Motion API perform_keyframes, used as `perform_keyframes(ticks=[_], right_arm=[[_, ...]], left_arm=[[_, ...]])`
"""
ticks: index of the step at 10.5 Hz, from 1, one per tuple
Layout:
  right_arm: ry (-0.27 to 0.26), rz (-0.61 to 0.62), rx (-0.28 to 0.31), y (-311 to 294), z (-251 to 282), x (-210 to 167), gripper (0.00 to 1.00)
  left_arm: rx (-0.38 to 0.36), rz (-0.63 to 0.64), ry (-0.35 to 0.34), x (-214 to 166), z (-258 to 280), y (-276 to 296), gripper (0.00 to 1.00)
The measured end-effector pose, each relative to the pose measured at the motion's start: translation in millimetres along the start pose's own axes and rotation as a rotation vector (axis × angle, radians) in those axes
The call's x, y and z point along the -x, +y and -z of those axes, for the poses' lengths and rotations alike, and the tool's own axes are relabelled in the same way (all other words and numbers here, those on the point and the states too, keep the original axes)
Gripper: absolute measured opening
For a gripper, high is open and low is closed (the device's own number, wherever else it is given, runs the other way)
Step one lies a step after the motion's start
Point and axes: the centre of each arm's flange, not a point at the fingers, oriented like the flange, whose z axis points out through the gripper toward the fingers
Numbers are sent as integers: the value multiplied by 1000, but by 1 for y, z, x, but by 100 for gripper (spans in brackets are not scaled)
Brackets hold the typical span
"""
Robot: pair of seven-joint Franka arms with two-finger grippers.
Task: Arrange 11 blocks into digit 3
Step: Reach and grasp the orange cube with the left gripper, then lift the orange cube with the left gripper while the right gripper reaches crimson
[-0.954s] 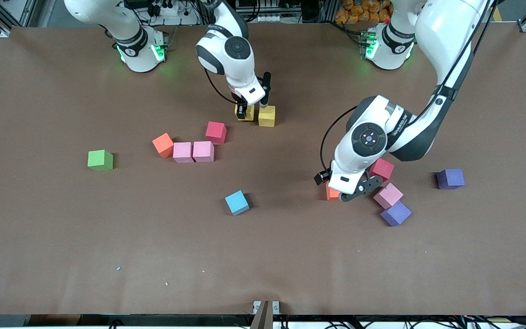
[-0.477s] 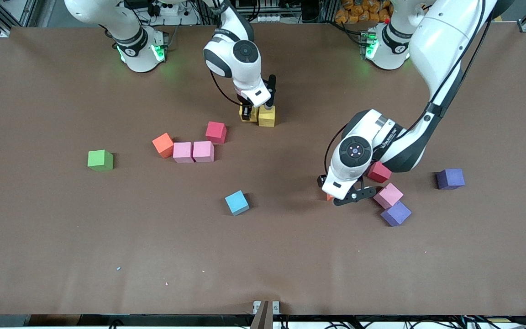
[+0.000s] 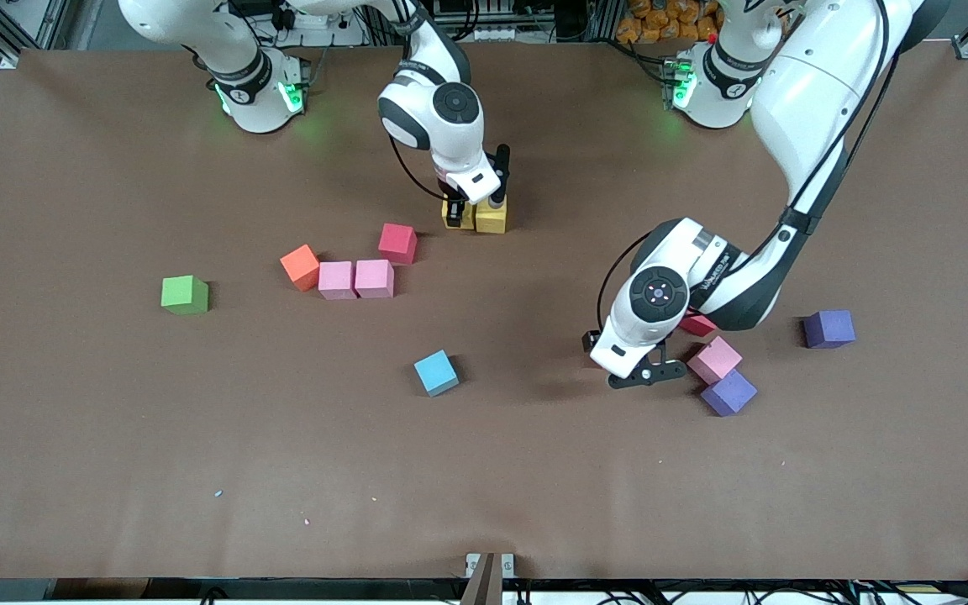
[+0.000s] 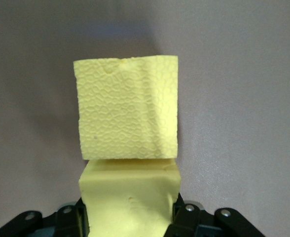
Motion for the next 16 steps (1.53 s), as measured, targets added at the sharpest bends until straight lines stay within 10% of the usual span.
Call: perform_keyframes(ticks=[8,12,16], right_arm=[[-23,-12,-7,4,4,-14,59],[-22,-16,-6,6,1,-19,59],[-27,-10,3,7,0,-20,59]], left_arm=[[20,-65,-15,-3,-23,1,99],[33,-60,0,-6,-19,2,56],[58,51,22,-10,-12,5,53]])
